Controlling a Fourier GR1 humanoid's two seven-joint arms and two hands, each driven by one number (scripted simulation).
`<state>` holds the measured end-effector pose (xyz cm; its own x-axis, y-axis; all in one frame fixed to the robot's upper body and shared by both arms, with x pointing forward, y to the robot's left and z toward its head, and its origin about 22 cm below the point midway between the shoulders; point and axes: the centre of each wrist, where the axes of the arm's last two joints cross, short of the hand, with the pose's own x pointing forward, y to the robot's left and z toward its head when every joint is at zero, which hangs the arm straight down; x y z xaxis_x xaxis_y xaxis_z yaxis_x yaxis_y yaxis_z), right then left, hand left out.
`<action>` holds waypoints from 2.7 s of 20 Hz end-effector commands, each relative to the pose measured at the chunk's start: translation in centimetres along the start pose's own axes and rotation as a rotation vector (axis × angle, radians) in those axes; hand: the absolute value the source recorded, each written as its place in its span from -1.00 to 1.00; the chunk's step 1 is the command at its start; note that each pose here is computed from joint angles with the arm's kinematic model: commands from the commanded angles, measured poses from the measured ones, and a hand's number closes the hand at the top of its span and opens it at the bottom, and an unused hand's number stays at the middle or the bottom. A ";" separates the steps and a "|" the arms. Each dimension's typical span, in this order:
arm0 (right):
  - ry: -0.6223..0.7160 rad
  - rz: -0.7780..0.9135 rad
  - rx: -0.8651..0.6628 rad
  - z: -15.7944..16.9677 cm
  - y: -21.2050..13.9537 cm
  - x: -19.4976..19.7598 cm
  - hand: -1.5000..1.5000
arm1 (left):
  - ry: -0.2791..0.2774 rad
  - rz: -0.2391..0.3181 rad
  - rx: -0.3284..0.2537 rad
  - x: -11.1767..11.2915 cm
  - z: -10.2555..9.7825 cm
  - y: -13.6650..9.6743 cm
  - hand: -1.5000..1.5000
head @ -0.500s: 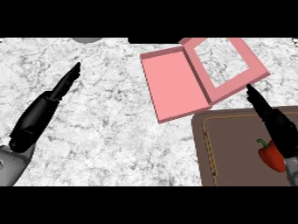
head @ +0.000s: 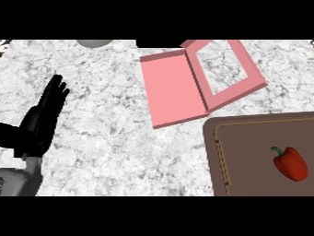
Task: Pick the bell pepper from the tray and place it in the cardboard box
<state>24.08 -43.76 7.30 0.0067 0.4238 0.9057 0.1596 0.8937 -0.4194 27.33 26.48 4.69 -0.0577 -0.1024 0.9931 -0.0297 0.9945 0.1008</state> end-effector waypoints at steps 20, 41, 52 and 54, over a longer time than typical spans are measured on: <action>-0.015 0.447 0.624 -1.8 -11.2 8.4 -1.00 | 0.086 0.118 0.094 1.9 0.1 -0.8 0.00; 0.047 0.418 0.682 -0.1 -1.6 8.6 -1.00 | 0.102 0.138 0.073 -0.6 0.8 -2.4 0.00; 0.063 0.424 0.653 -0.1 0.1 5.8 -1.00 | 0.094 0.110 0.084 2.1 0.3 -0.6 0.00; 0.074 0.434 0.648 0.7 0.0 5.2 -1.00 | 0.080 0.118 0.094 1.4 1.9 1.7 0.00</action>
<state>23.25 -41.42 13.39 -0.0019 0.7647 0.6444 -0.4767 0.5657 -0.6728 26.40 26.58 5.87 0.0178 0.0266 0.9995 -0.1184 0.9927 -0.0243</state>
